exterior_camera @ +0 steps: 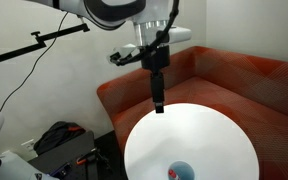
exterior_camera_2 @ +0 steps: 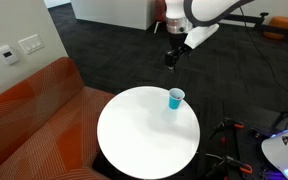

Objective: Remove the red marker from the blue cup and place the marker on the left side of the table

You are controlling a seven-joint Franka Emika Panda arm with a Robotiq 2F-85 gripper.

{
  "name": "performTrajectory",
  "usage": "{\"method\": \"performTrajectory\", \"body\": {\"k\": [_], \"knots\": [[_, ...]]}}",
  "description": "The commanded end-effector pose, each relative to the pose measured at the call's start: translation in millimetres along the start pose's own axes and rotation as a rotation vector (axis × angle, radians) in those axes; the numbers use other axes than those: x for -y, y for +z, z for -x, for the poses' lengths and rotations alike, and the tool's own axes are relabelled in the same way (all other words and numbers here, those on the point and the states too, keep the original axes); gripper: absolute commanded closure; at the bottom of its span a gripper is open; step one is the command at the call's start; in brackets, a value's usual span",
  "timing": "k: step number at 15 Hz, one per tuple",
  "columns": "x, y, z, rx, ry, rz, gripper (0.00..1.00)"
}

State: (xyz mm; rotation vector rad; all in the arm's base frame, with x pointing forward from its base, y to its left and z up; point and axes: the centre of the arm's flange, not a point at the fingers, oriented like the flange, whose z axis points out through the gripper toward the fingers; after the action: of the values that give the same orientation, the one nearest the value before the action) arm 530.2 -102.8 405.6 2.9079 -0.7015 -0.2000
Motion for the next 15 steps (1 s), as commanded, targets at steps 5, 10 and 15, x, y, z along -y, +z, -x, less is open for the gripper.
{"method": "performTrajectory", "body": {"k": [5, 10, 15], "knots": [[-43, 67, -6, -0.03, 0.046, -0.054, 0.0], [-34, 62, -9, -0.024, 0.051, -0.025, 0.0], [-37, 66, -14, -0.014, 0.071, -0.037, 0.0]]}}
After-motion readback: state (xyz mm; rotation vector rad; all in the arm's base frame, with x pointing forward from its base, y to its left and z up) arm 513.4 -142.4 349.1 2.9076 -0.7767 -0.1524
